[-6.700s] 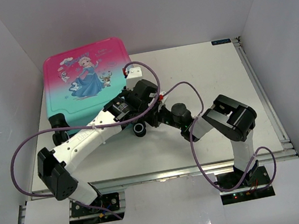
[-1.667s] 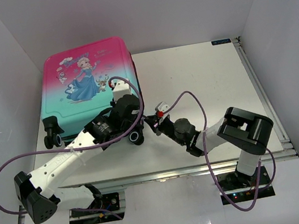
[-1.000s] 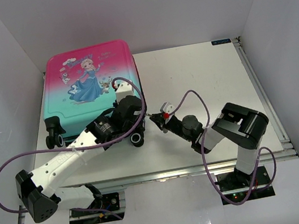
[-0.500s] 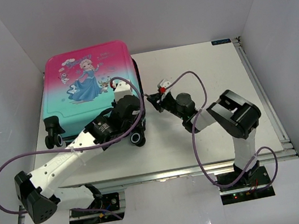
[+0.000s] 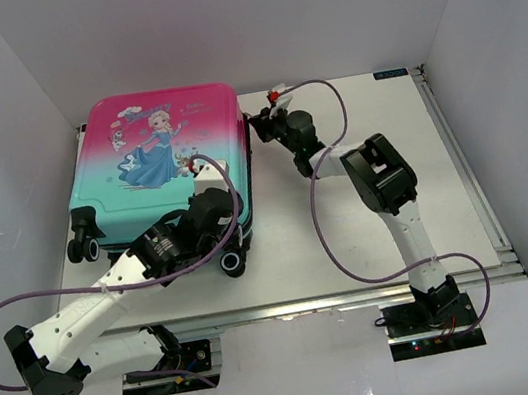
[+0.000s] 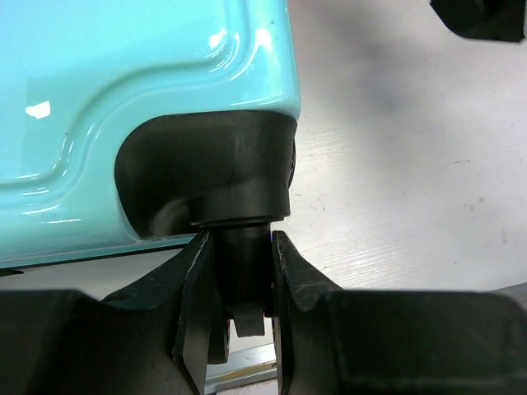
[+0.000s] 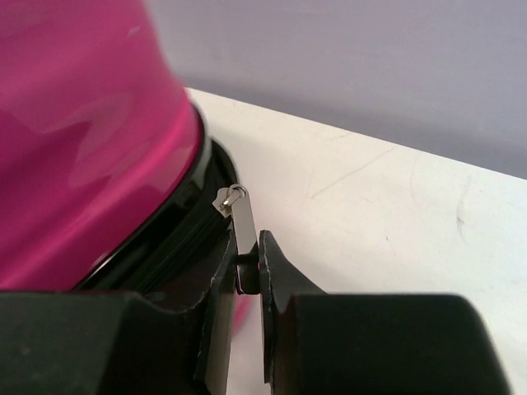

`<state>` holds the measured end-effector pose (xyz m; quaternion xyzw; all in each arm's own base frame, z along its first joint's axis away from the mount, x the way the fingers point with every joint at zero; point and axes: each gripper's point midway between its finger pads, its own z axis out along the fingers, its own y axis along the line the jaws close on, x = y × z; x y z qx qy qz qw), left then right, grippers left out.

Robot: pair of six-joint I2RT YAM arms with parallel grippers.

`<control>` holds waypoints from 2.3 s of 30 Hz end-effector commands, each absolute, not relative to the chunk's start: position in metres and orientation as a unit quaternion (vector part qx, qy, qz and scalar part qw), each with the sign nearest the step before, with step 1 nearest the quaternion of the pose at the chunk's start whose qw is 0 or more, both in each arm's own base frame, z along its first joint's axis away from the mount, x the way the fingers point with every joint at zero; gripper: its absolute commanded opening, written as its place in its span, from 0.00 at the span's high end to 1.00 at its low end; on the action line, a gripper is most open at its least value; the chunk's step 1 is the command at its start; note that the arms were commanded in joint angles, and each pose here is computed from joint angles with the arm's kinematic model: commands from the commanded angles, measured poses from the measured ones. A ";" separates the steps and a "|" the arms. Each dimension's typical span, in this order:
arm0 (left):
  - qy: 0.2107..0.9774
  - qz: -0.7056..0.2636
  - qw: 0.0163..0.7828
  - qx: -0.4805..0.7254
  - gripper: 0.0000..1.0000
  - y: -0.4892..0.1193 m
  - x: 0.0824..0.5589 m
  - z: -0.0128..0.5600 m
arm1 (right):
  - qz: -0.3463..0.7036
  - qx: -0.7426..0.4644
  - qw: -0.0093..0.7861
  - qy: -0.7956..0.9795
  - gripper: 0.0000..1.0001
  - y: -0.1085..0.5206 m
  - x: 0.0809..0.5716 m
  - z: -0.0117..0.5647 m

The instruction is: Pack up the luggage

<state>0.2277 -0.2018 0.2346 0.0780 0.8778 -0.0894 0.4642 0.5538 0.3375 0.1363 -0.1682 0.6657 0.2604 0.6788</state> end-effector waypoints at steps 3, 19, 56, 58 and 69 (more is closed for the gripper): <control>0.848 -0.124 0.508 0.081 1.00 -0.192 0.219 0.273 | 0.234 -0.026 0.729 0.642 0.92 0.270 0.643 0.180; 0.779 -0.081 0.621 -0.033 0.29 -0.151 0.253 0.376 | 0.304 0.012 0.715 0.629 0.92 0.251 0.639 0.158; 0.786 -0.114 0.599 0.101 0.62 -0.240 0.458 0.396 | 0.282 -0.014 0.657 0.699 0.92 0.231 0.343 0.114; 0.772 -0.155 0.600 0.141 0.61 -0.280 0.453 0.398 | 0.286 -0.026 0.655 0.699 0.92 0.238 0.322 0.111; 0.791 -0.150 0.548 0.227 0.60 -0.381 0.478 0.303 | 0.293 -0.041 0.649 0.700 0.92 0.223 0.276 0.092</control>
